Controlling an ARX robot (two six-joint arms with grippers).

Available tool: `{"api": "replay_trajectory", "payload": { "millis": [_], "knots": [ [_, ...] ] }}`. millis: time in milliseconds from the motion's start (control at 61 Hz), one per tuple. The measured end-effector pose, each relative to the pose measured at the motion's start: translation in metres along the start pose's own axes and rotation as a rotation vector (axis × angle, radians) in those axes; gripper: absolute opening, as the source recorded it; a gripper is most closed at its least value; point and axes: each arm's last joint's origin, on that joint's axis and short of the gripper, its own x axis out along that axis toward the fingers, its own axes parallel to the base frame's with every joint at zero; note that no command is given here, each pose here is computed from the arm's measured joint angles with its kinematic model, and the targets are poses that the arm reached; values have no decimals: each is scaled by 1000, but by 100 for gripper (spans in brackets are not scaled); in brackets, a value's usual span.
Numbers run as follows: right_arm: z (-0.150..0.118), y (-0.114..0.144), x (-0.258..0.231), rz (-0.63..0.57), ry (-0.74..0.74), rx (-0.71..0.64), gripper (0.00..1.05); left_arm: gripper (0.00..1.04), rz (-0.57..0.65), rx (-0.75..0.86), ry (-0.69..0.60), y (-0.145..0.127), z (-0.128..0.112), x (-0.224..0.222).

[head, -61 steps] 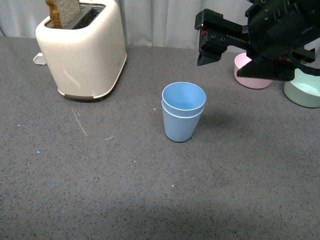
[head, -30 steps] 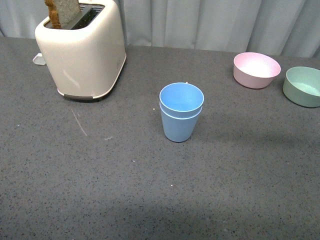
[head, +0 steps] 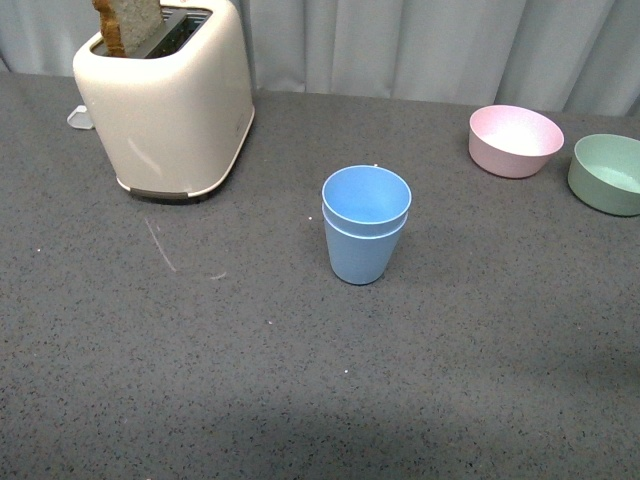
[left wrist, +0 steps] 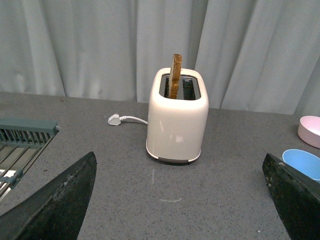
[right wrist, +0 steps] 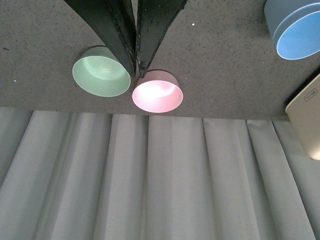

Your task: Stack blue cups with both arms

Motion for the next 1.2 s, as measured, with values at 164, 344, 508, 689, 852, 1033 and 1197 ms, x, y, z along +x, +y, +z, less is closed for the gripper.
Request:
{"api": "replay_trajectory", "payload": {
  "millis": [164, 344, 508, 689, 852, 1033, 1197],
  "knots": [
    [0, -10, -14, -15, 0, 1, 1, 98, 0, 0, 0, 0, 0, 0],
    [0, -10, -28, -9, -2, 1, 1, 98, 0, 0, 0, 0, 0, 0],
    [1, -10, -37, -8, -5, 1, 1, 98, 0, 0, 0, 0, 0, 0],
    [3, -10, -45, -8, -11, 1, 1, 98, 0, 0, 0, 0, 0, 0],
    [4, -10, -51, -8, -17, 1, 1, 98, 0, 0, 0, 0, 0, 0],
    [5, -10, -57, -8, -21, 1, 1, 98, 0, 0, 0, 0, 0, 0],
    [5, -10, -61, -8, -23, 1, 1, 98, 0, 0, 0, 0, 0, 0]
  ]
}}
